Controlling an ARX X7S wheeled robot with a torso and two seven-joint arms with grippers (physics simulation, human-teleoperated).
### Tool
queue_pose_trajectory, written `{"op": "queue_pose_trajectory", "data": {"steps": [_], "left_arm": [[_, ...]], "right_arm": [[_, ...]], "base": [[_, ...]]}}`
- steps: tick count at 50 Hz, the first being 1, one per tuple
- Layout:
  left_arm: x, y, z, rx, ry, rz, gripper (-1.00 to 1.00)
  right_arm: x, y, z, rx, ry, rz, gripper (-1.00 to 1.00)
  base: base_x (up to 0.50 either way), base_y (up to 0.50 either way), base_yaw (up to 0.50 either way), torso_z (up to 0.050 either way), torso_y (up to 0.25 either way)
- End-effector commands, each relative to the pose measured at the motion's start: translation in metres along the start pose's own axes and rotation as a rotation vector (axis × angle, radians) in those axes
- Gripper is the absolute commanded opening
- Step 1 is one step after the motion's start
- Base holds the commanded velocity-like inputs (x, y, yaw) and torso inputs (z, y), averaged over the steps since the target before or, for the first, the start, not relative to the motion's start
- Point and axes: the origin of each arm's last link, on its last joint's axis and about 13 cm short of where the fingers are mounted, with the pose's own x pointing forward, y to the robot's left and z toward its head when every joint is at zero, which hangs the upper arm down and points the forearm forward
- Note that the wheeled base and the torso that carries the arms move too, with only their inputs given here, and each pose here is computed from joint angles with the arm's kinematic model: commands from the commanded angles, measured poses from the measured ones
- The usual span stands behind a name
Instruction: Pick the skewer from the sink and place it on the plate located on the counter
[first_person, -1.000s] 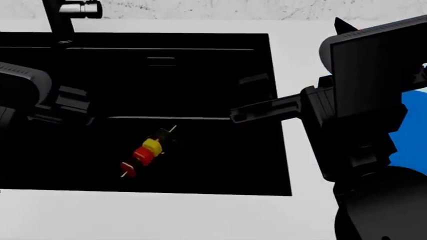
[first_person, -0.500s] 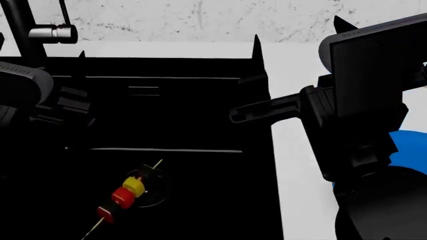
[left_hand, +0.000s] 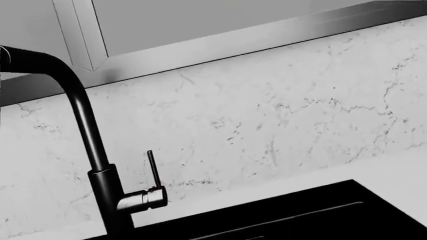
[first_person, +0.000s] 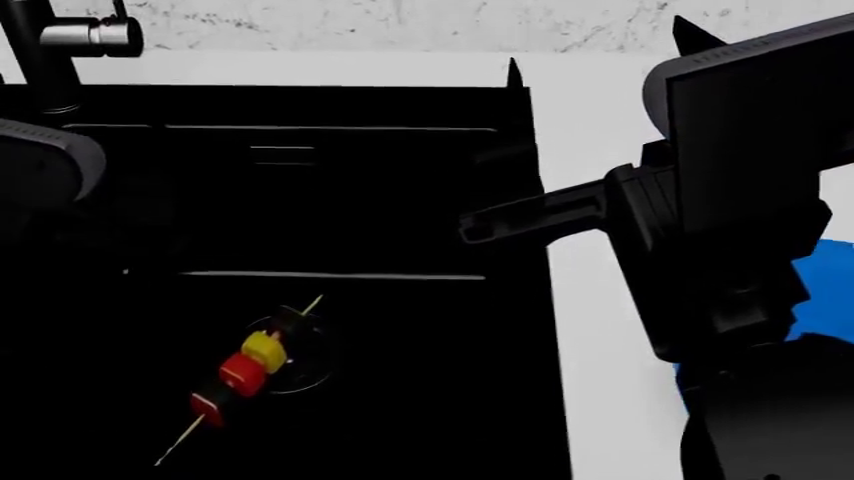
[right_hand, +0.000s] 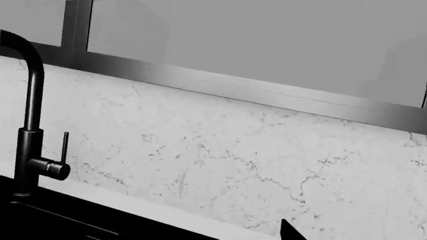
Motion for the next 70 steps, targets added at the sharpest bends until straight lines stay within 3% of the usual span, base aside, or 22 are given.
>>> {"op": "queue_pose_trajectory", "data": {"steps": [1,15,22,28,33,46,70], "left_arm": [[0.001,0.0,0.003,0.016,0.005,0.002,1.0],[0.001,-0.001,0.003,0.012,0.036,-0.013,1.0],[0.007,-0.001,0.006,0.015,0.147,-0.076,1.0],[0.018,0.001,0.0,-0.067,0.275,-0.17,1.0],[0.029,0.002,-0.006,-0.064,0.357,-0.206,1.0],[0.06,-0.006,-0.028,-0.065,0.489,-0.278,1.0],[0.107,-0.013,-0.089,-0.031,0.727,-0.274,1.0]], "right_arm": [[-0.001,-0.002,0.003,-0.002,0.0,-0.009,1.0],[0.0,-0.002,0.003,-0.01,0.008,-0.005,1.0],[0.002,-0.004,0.004,-0.007,0.01,-0.006,1.0],[0.003,-0.005,0.006,-0.007,0.003,-0.007,1.0],[0.002,-0.003,0.009,-0.01,0.003,-0.002,1.0],[0.0,-0.003,0.018,-0.023,-0.001,-0.009,1.0],[0.0,-0.007,0.015,-0.026,0.004,-0.012,1.0]], "base": [[0.0,0.0,0.0,0.0,-0.25],[0.0,0.0,0.0,0.0,-0.179],[0.0,0.0,0.0,0.0,0.0],[0.0,0.0,0.0,0.0,0.0],[0.0,0.0,0.0,0.0,0.0],[0.0,0.0,0.0,0.0,0.0],[0.0,0.0,0.0,0.0,0.0]]}}
